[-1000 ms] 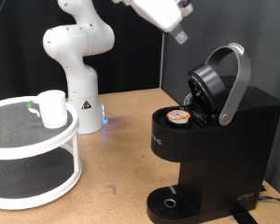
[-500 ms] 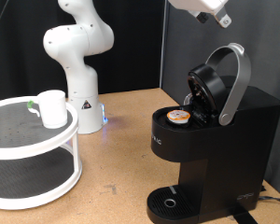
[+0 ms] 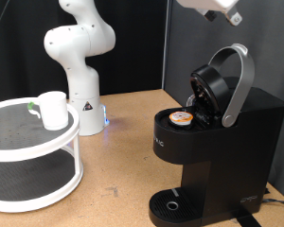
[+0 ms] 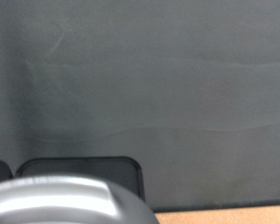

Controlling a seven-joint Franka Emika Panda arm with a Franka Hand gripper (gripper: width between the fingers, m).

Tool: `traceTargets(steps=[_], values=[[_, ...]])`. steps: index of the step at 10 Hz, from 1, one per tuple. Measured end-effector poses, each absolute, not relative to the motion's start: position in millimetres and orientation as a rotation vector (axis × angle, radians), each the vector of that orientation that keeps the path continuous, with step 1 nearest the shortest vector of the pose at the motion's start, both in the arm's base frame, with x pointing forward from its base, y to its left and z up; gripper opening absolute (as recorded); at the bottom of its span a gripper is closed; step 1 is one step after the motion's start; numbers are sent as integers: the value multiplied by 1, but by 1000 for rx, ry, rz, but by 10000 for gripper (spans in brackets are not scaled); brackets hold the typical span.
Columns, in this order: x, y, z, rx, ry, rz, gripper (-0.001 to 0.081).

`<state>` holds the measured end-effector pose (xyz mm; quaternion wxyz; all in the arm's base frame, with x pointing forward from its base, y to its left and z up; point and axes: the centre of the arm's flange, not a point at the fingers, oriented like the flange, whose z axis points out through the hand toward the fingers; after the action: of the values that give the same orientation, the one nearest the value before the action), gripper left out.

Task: Make a cup of coffee with the keurig machine

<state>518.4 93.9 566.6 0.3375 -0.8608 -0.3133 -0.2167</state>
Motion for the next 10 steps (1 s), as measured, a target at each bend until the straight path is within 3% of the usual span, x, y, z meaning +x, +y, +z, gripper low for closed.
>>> traceTargets(steps=[10], values=[[519, 189, 566, -2245, -872, -543, 800]])
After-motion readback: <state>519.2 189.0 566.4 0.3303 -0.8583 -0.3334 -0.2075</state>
